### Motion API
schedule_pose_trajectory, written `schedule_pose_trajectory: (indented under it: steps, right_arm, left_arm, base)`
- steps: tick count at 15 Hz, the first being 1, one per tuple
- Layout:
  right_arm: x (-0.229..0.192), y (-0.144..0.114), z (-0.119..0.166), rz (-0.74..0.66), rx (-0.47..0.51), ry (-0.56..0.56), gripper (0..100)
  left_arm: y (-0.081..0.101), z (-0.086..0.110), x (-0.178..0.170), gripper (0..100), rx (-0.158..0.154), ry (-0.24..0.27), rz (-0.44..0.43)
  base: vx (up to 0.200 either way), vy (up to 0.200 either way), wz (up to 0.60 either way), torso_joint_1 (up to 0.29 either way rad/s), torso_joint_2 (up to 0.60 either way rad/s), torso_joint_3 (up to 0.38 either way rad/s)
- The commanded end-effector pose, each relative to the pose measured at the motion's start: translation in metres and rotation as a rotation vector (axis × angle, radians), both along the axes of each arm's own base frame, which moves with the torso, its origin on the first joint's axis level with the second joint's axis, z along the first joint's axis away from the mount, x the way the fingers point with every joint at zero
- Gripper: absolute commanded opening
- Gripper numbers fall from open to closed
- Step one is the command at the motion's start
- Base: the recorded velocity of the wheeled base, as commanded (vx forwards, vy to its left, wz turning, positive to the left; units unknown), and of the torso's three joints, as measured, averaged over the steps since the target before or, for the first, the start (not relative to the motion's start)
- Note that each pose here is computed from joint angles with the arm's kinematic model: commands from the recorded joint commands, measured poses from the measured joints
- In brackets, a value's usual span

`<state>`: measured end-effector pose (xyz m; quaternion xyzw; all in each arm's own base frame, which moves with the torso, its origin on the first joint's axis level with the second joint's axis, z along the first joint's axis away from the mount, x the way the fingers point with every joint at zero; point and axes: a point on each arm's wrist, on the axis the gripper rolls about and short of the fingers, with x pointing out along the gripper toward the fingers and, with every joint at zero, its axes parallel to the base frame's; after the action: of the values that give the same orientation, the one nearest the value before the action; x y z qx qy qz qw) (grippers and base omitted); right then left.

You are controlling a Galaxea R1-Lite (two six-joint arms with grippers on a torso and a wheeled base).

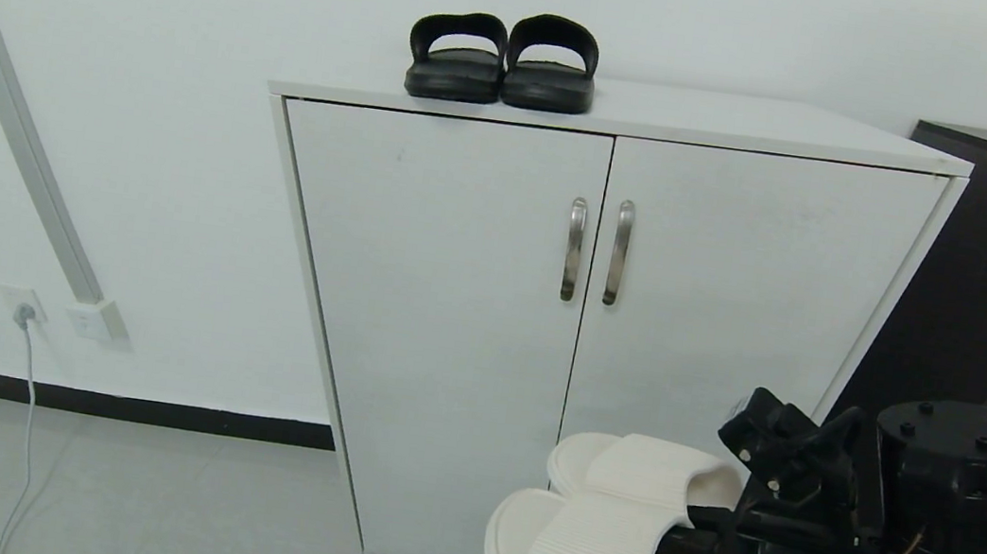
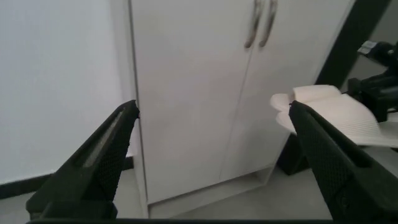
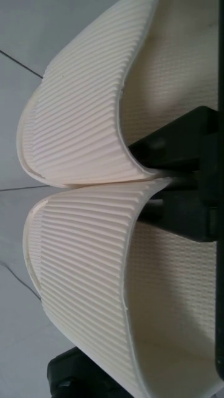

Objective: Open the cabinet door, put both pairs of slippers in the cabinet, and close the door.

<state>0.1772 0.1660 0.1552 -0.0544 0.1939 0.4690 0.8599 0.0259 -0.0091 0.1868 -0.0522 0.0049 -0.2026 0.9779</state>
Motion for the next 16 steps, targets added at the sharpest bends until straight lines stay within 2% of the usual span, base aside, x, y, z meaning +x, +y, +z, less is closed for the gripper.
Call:
schedule_pose_trajectory:
  steps: [1, 4, 6, 7, 8, 9, 12, 13, 14, 16]
  right_arm:
    - [-0.001, 0.000, 0.000, 0.004, -0.001, 0.001, 0]
    - [0.000, 0.002, 0.000, 0.006, 0.002, 0.000, 0]
    - [-0.001, 0.003, 0.000, 0.012, 0.001, 0.001, 0]
    - [-0.002, 0.002, -0.001, 0.014, -0.001, 0.003, 0]
    - [-0.002, 0.002, -0.001, 0.013, -0.002, 0.007, 0]
    - [-0.002, 0.003, -0.002, 0.018, -0.003, 0.006, 0]
    - [-0.005, 0.002, 0.002, 0.018, 0.007, -0.003, 0]
    - [-0.006, 0.002, 0.003, 0.018, 0.009, -0.006, 0]
    - [-0.006, 0.000, 0.002, 0.012, 0.011, 0.002, 0]
    - [-0.005, 0.001, 0.001, 0.011, 0.008, 0.008, 0]
  left_arm:
    - [-0.009, 0.014, 0.055, 100, 0.004, 0.101, -0.127]
    - [-0.029, 0.035, 0.096, 100, 0.008, 0.105, -0.216]
    - [-0.045, 0.042, 0.118, 100, 0.006, 0.091, -0.217]
    - [-0.064, 0.048, 0.133, 100, 0.002, 0.057, -0.244]
    - [-0.072, 0.049, 0.137, 100, 0.000, 0.047, -0.270]
    - [-0.091, 0.055, 0.144, 100, 0.002, 0.041, -0.324]
    - [-0.132, 0.060, 0.164, 100, 0.012, 0.054, -0.405]
    - [-0.138, 0.061, 0.168, 100, 0.013, 0.057, -0.417]
    - [-0.157, 0.059, 0.184, 100, 0.017, 0.075, -0.434]
    - [-0.175, 0.057, 0.205, 100, 0.022, 0.081, -0.454]
  base:
    - [0.000, 0.000, 0.00, 0.000, 0.00, 0.000]
    - [0.000, 0.000, 0.00, 0.000, 0.00, 0.000]
    - [0.000, 0.000, 0.00, 0.000, 0.00, 0.000]
    - [0.000, 0.000, 0.00, 0.000, 0.00, 0.000]
    - [0.000, 0.000, 0.00, 0.000, 0.00, 0.000]
    - [0.000, 0.000, 0.00, 0.000, 0.00, 0.000]
    - [0.000, 0.000, 0.00, 0.000, 0.00, 0.000]
    - [0.000, 0.000, 0.00, 0.000, 0.00, 0.000]
    - [0.000, 0.000, 0.00, 0.000, 0.00, 0.000]
    - [0.000, 0.000, 0.00, 0.000, 0.00, 0.000]
